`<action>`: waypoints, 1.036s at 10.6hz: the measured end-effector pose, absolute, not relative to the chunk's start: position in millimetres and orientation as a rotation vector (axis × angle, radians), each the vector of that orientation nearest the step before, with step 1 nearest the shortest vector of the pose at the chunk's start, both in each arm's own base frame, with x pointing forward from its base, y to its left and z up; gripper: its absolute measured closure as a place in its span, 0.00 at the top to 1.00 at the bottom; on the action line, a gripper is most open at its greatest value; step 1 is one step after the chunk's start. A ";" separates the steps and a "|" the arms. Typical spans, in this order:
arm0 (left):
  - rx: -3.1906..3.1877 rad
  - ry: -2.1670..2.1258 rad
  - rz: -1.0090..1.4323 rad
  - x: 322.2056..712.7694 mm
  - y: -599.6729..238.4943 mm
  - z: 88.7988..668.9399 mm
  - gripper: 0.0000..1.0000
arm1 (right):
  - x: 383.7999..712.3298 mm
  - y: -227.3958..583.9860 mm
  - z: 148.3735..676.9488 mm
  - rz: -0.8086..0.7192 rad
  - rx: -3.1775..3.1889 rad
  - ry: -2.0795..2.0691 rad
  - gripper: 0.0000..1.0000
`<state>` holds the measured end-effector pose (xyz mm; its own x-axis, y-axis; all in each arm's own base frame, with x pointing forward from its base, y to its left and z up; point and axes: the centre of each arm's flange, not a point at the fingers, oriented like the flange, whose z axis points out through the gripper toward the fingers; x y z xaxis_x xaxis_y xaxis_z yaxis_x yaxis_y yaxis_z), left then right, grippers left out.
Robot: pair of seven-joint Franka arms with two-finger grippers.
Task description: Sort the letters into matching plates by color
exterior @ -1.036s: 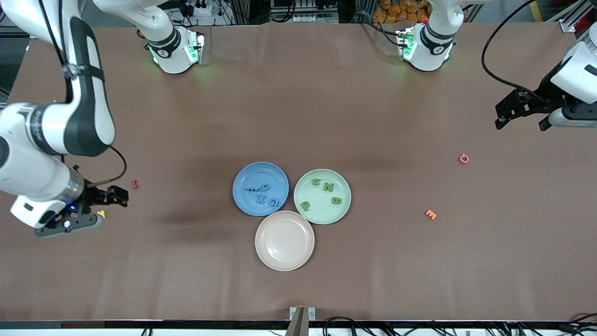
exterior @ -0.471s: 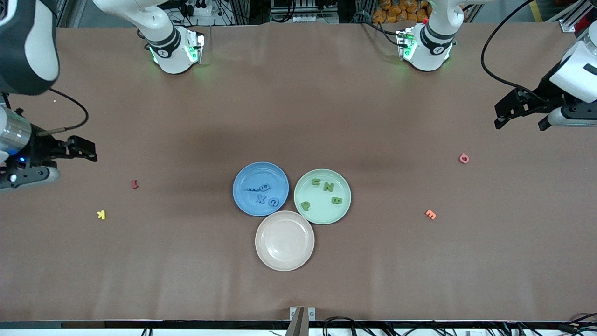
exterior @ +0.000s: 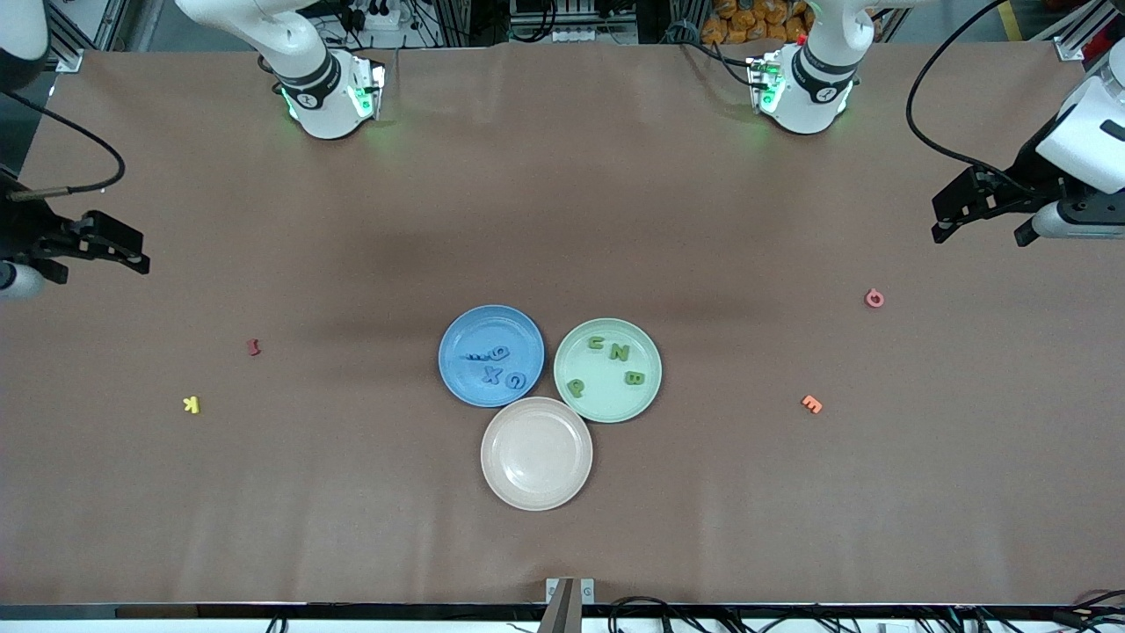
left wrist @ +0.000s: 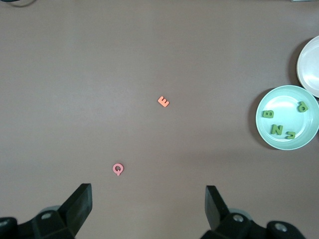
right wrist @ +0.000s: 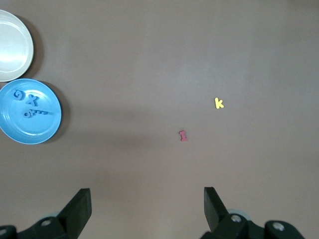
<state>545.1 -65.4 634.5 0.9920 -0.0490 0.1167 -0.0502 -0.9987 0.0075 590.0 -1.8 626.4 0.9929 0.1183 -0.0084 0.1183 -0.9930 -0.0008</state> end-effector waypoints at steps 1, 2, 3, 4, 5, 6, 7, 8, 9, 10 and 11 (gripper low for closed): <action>3.125 -0.078 0.183 545.1 -65.3 634.5 1.00 | 587.3 -6.0 630.8 0.006 -3.128 -0.174 1.00; 3.125 -0.077 0.183 545.1 -65.2 634.5 1.00 | 585.1 -11.1 633.5 0.004 -3.125 -0.133 1.00; 3.125 -0.077 0.183 545.1 -65.2 634.5 1.00 | 583.6 -12.6 635.5 0.003 -3.124 -0.091 1.00; 3.125 -0.077 0.183 545.1 -65.2 634.6 1.00 | 582.7 -10.9 636.9 0.001 -3.124 -0.068 1.00; 3.125 -0.077 0.183 545.1 -65.2 634.6 1.00 | 582.6 -8.8 637.2 0.000 -3.124 -0.059 1.00; 3.125 -0.077 0.183 545.1 -65.2 634.6 1.00 | 582.7 -7.7 637.0 0.000 -3.124 -0.056 1.00; 3.125 -0.077 0.183 545.1 -65.2 634.6 1.00 | 582.9 -7.2 636.9 -0.001 -3.123 -0.056 1.00; 3.125 -0.077 0.183 545.1 -65.2 634.6 1.00 | 583.4 -6.1 636.9 -0.006 -3.124 -0.047 1.00; 3.125 -0.078 0.183 545.0 -65.6 634.6 1.00 | 583.7 -3.6 636.5 -0.007 -3.123 -0.011 1.00; 3.125 -0.078 0.183 545.0 -65.6 634.6 1.00 | 583.9 -0.5 635.9 -0.005 -3.123 0.011 1.00; 3.125 -0.078 0.183 545.0 -65.6 634.6 1.00 | 584.0 1.4 635.5 -0.004 -3.122 0.016 1.00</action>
<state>545.0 -65.6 634.6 0.9919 -0.0493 0.1169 -0.0505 -0.9987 0.0075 584.0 1.4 635.5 0.9999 -0.0100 0.0023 -0.0100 -0.9998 -0.0191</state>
